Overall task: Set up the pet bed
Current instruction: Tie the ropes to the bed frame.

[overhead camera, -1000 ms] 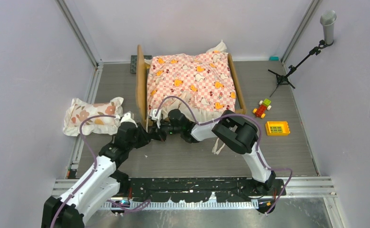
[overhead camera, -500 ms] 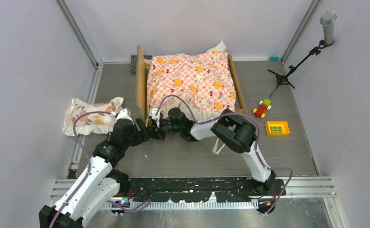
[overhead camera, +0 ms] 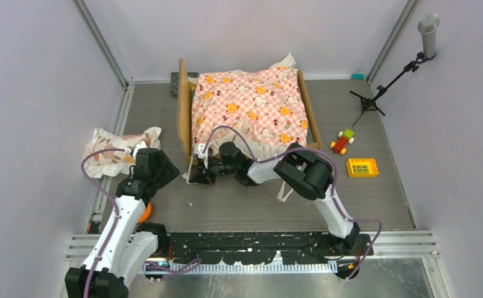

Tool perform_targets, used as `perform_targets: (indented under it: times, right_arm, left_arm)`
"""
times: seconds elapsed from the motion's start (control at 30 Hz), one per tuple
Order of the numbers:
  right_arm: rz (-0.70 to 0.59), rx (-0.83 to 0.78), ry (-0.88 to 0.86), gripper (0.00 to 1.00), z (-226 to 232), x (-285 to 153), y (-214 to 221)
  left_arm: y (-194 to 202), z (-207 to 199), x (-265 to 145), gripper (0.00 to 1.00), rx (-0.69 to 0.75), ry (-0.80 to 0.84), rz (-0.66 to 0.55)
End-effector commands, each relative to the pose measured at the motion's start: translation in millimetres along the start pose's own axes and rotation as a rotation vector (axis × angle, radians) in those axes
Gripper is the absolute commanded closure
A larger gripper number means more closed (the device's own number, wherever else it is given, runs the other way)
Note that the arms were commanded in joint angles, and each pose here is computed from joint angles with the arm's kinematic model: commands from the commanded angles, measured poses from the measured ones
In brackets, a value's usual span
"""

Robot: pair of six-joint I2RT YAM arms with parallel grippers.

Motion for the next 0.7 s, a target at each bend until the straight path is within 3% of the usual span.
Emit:
perform_targets:
  times: [0.0, 0.3, 0.67]
  right_arm:
    - [-0.088, -0.085, 0.001, 0.99, -3.9, 7.5, -28.8]
    - [-0.102, -0.099, 0.042, 0.99, -12.2, 10.0, -33.3]
    - [-0.113, -0.102, -0.002, 0.99, -6.3, 11.6, -38.2]
  left_arm:
    - [-5.7, -8.0, -0.1, 0.41, -0.069, 0.041, 0.024]
    - [-3.8, -12.2, 16.1, 0.32, -0.134, 0.064, 0.062]
    - [4.3, -24.0, 35.4, 0.31, -0.179, 0.119, 0.121]
Point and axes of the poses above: each gripper's point midway between its finger pads, its own x axis out along the fingers, its own z axis along the line the jaws close on, y = z × x, the point moved 3 cm from there along -x, back along the fingers, and after that the axes turned 1 degree about x, right-handed, at the moved point
